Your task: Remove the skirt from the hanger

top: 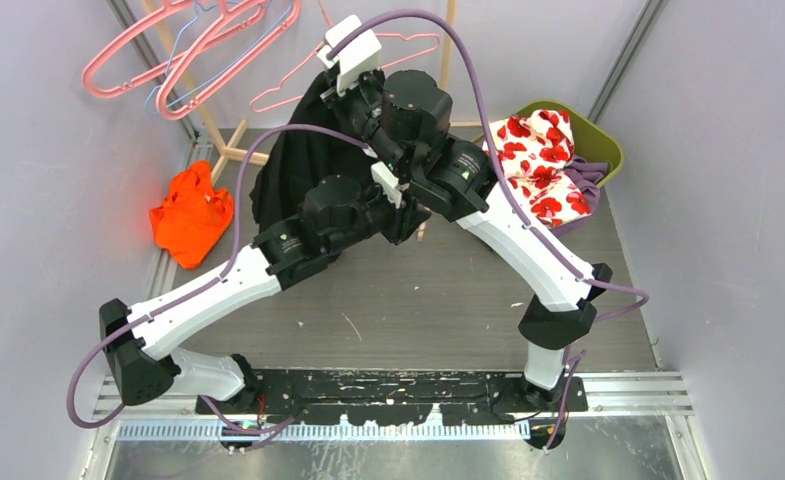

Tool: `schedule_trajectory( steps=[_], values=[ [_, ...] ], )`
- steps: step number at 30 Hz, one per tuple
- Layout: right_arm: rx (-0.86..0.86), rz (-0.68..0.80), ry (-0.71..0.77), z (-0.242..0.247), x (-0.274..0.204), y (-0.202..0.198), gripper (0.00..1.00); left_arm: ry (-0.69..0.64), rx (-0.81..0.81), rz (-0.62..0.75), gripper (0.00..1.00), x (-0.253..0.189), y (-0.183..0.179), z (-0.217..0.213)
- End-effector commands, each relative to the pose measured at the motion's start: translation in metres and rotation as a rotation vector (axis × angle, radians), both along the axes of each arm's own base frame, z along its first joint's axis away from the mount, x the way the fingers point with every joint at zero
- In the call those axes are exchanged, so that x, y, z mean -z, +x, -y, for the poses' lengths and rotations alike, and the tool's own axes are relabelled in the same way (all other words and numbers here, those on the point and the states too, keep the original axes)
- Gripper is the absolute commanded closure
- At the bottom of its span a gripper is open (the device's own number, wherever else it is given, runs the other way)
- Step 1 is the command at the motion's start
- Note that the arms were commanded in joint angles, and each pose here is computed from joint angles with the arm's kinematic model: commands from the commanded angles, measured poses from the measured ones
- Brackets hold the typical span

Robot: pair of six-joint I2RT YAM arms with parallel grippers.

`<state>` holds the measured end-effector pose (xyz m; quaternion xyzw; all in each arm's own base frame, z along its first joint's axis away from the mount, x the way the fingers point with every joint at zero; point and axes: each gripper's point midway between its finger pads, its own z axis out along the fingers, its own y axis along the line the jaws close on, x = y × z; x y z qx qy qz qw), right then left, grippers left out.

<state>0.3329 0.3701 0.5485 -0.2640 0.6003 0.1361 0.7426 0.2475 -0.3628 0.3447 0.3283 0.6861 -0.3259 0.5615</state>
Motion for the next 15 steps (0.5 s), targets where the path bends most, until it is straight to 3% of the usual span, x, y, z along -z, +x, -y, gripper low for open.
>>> schedule_trajectory(
  steps=[1, 8, 15],
  values=[
    [-0.010, 0.101, 0.184, 0.033, -0.068, -0.022, 0.99, -0.084, -0.103, 0.128, 0.64, -0.039, 0.020, -0.004],
    [0.007, 0.124, 0.157, 0.041, -0.071, -0.023, 0.99, 0.006, -0.176, 0.135, 0.64, -0.019, 0.033, -0.010],
    [0.032, 0.143, 0.142, 0.048, -0.074, -0.022, 0.99, 0.026, -0.346, 0.056, 0.64, 0.008, 0.028, -0.054]
  ],
)
